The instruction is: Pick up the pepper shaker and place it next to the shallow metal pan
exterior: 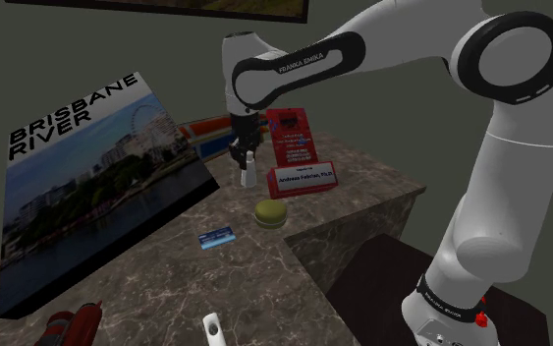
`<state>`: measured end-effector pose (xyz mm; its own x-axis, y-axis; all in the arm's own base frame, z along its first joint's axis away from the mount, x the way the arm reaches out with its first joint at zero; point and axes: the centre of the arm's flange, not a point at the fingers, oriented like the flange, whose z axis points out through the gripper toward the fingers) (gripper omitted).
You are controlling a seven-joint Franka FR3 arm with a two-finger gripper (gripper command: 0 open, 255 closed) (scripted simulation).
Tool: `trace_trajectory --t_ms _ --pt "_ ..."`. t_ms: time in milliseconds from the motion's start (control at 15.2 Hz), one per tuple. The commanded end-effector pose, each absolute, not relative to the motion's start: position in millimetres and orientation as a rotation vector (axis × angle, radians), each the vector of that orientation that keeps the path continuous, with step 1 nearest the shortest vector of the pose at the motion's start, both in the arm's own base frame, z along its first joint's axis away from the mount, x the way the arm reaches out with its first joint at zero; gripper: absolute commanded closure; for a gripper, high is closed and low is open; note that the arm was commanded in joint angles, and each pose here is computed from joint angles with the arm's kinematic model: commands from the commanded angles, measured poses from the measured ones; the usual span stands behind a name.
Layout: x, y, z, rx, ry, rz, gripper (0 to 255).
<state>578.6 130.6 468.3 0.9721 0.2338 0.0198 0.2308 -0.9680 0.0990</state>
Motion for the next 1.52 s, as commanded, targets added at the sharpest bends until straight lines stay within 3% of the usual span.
trace_trajectory --t_ms 0,1452 --pt "578.3 130.8 479.5 3.024 0.357 0.047 255" --pt "578.3 130.8 595.6 3.024 0.357 0.047 255"
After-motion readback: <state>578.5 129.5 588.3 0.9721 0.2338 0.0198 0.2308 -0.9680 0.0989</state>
